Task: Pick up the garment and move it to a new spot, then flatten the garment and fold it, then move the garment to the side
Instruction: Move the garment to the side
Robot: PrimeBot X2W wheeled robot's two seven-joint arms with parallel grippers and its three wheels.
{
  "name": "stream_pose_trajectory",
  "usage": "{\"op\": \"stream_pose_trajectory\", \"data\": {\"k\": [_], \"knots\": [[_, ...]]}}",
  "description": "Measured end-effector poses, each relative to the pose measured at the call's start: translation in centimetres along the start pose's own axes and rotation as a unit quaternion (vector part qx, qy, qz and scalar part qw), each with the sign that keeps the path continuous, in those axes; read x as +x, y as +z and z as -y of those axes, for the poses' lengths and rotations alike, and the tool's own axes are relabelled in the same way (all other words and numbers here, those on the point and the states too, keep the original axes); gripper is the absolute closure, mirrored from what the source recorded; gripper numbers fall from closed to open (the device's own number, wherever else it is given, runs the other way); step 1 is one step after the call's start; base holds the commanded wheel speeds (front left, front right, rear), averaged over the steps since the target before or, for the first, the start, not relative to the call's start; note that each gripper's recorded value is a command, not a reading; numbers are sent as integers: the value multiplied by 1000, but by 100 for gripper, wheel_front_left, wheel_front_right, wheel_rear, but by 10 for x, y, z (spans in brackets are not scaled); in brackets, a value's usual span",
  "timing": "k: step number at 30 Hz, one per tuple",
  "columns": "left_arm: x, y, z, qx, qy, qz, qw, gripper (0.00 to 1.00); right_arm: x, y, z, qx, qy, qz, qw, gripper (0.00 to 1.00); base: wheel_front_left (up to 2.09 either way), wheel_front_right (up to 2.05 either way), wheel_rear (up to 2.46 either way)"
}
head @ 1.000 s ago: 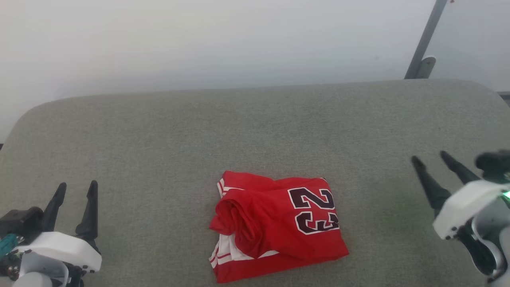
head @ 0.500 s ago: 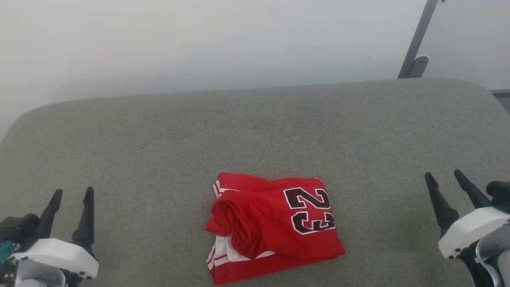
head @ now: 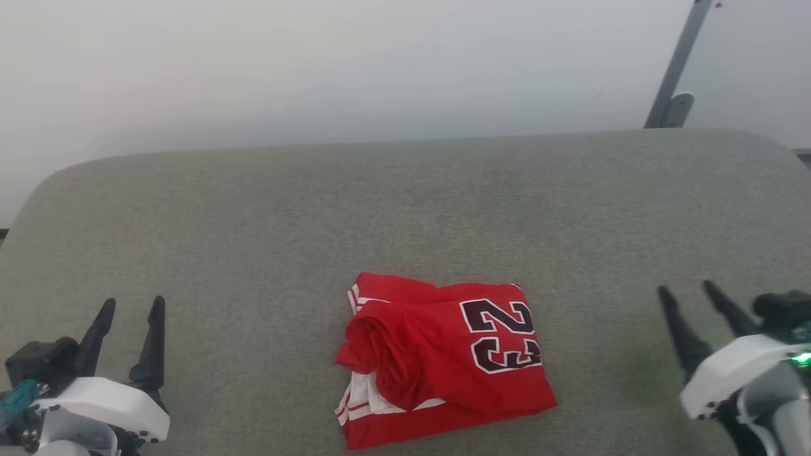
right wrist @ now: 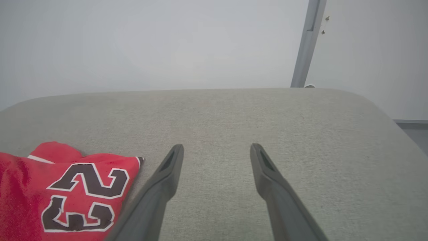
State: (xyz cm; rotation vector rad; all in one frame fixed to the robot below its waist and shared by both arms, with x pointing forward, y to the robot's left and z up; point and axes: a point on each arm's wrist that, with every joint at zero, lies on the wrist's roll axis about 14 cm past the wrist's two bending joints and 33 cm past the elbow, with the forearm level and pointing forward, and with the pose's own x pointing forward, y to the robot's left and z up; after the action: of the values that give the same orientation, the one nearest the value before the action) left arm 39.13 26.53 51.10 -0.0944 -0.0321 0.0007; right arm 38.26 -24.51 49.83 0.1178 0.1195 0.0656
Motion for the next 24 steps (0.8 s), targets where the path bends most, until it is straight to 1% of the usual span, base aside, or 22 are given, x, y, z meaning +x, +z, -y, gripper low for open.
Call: {"op": "stream_pose_trajectory", "data": {"k": [6, 8, 11, 13, 16, 21, 24], "knots": [[-3, -2, -5, 5, 3, -6, 1000, 0, 17, -18, -47, 2, 64, -44, 997, 0, 0, 0, 0], [-3, -3, -6, 4, 6, -7, 1000, 0, 23, -28, -67, 3, 90, -70, 993, 0, 0, 0, 0], [-4, -4, -9, 3, 11, -8, 1000, 0, 31, -45, -93, 1, 124, -122, 985, 0, 0, 0, 0], [-5, -6, -11, 2, 16, -11, 1000, 0, 35, -58, -104, 5, 138, -161, 977, 0, 0, 0, 0], [-7, -10, -16, -1, 24, -16, 1000, 0, 38, -78, -109, -8, 146, -221, 964, 0, 0, 0, 0], [-13, -18, -23, -6, 37, -28, 999, 0, 40, -108, -113, -25, 152, -316, 936, 0, 0, 0, 0], [-15, -21, -27, -8, 47, -32, 998, 0, 42, -119, -118, -19, 156, -357, 921, 0, 0, 0, 0]]}}
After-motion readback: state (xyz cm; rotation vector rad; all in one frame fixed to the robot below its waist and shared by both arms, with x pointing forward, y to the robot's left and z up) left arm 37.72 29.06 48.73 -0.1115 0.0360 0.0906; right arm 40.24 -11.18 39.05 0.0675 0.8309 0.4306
